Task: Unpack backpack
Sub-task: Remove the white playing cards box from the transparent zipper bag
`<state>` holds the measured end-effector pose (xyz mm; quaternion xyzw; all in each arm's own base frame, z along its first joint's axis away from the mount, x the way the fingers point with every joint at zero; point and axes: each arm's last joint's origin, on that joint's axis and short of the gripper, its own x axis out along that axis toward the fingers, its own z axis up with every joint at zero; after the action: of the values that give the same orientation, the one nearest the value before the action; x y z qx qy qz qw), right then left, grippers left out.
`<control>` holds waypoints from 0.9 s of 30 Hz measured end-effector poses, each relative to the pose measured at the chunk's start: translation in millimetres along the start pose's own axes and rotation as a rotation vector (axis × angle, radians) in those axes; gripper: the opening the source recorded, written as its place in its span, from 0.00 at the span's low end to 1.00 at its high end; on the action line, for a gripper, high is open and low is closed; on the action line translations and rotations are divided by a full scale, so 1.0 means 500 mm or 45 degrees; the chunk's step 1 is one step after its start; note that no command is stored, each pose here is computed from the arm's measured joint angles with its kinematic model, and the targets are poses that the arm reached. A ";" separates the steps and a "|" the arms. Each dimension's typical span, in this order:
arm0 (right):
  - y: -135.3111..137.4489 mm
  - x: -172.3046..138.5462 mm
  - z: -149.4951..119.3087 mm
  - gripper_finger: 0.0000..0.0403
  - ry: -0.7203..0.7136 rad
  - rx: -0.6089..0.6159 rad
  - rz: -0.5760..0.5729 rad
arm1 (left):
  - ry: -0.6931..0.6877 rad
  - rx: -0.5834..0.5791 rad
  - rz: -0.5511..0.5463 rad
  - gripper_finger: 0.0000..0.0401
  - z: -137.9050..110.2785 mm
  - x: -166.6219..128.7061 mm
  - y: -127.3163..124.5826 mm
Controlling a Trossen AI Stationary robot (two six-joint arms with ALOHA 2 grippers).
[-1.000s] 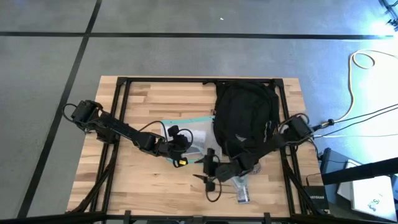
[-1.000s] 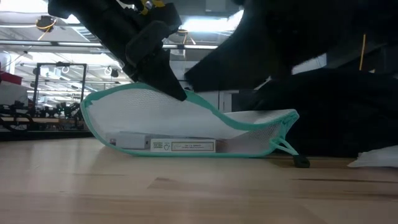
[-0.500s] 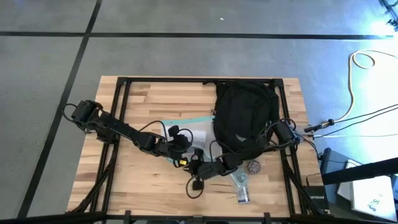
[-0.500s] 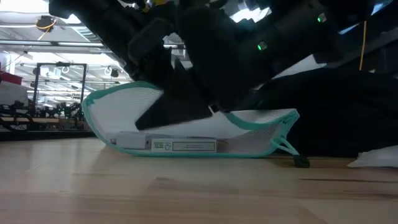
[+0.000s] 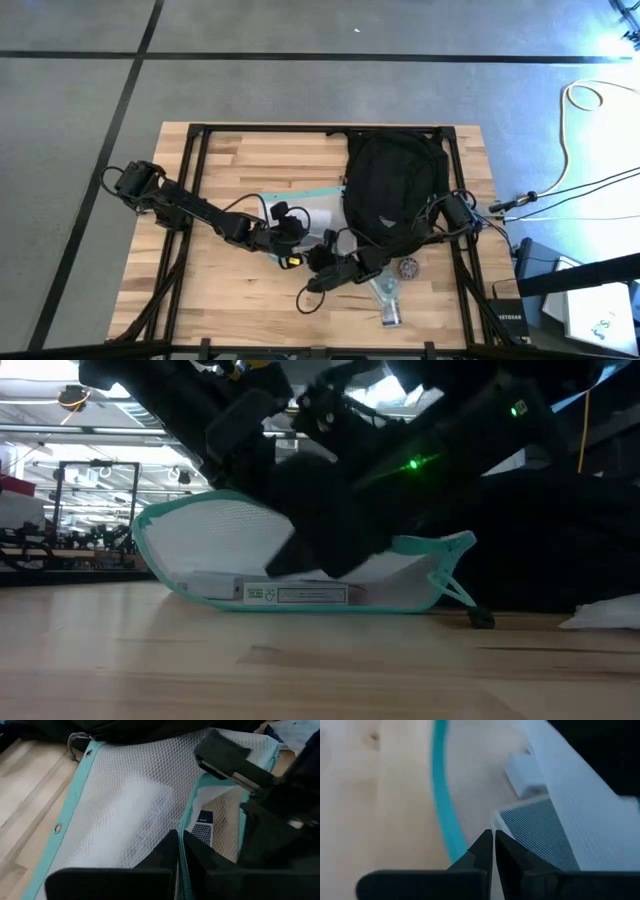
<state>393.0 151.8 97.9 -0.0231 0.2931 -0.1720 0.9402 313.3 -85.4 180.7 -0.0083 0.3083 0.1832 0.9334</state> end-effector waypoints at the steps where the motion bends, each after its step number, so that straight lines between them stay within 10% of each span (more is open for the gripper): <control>1: -0.003 0.001 -0.002 0.01 0.005 0.011 -0.026 | 0.000 0.000 0.000 0.00 0.000 0.000 0.000; 9: -0.016 0.003 0.000 0.00 -0.060 0.069 -0.220 | -0.002 -0.007 0.001 0.00 0.001 0.000 0.001; 27: -0.045 0.039 -0.003 0.00 0.037 0.172 -0.122 | -0.001 -0.005 0.001 0.00 0.000 0.000 0.000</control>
<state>400.0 124.4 89.4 0.0288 0.2929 -0.2366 0.9260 313.4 -85.2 180.7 -0.0099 0.3078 0.1842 0.9334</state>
